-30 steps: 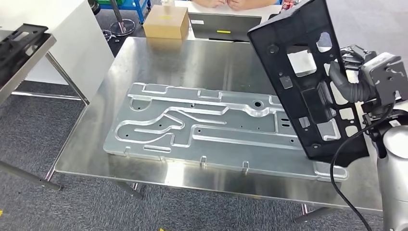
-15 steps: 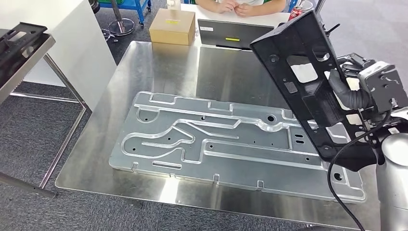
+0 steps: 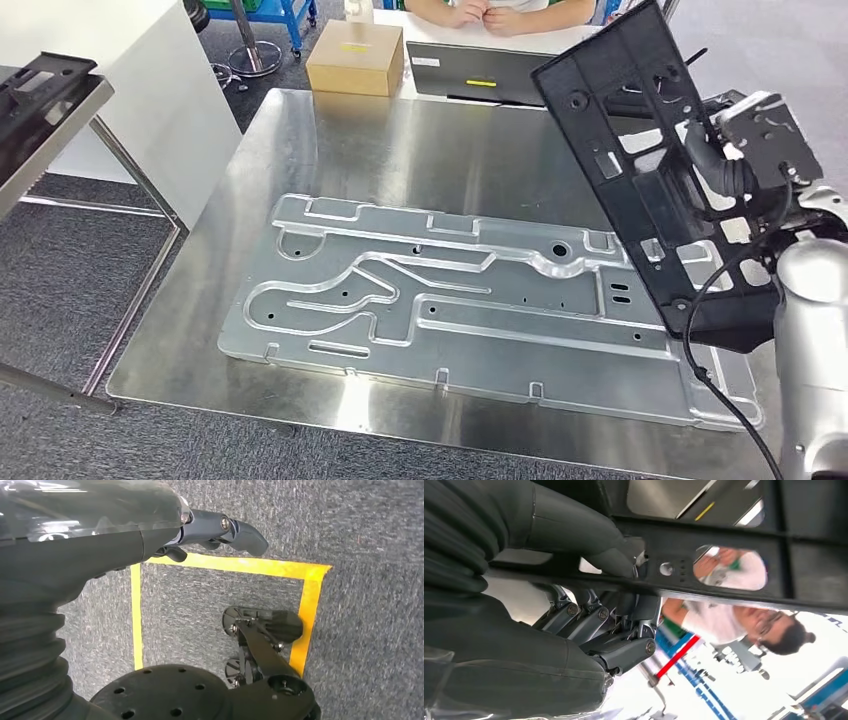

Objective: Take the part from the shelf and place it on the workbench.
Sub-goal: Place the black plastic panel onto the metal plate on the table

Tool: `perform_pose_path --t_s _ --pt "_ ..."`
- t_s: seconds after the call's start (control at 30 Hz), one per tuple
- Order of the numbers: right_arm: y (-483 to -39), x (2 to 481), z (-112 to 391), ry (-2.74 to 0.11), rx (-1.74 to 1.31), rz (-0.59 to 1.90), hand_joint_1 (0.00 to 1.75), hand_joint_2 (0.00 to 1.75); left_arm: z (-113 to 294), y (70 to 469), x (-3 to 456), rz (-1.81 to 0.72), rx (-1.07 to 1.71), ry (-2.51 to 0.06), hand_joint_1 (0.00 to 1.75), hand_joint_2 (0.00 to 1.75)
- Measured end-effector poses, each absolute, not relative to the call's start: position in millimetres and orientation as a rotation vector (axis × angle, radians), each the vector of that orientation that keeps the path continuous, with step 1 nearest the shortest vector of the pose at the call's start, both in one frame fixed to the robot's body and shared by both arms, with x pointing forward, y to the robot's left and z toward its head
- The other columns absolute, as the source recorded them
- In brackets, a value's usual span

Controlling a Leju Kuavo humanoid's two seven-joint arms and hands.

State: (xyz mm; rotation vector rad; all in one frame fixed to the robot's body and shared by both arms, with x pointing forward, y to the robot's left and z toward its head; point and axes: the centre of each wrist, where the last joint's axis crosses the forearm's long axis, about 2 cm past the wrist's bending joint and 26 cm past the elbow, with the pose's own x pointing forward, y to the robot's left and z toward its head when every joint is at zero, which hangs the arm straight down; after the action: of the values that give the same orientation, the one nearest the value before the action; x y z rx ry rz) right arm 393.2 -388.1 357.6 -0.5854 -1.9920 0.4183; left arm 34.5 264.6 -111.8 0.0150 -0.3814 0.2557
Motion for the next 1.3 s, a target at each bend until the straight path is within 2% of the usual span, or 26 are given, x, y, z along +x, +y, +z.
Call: perform_pose_path --t_s 0.3,0.6,1.0,1.3 --pt "-358.4 436.7 378.2 -1.914 -0.717 0.432 1.75 1.75 -111.7 264.1 35.7 0.265 0.020 -0.373 0.00 1.75" --pt "-303.1 460.1 382.5 -1.906 -0.658 0.513 1.75 1.75 -111.5 263.8 37.5 0.234 0.014 -0.367 0.00 1.75" --pt "-192.3 457.4 317.3 -1.811 -0.575 0.821 1.75 1.75 -110.7 260.2 42.5 0.213 0.005 -0.365 0.00 1.75" --pt "-143.0 451.1 278.4 -1.739 -0.504 0.991 1.75 1.75 -110.0 256.4 46.3 0.231 0.030 -0.330 0.00 1.75"
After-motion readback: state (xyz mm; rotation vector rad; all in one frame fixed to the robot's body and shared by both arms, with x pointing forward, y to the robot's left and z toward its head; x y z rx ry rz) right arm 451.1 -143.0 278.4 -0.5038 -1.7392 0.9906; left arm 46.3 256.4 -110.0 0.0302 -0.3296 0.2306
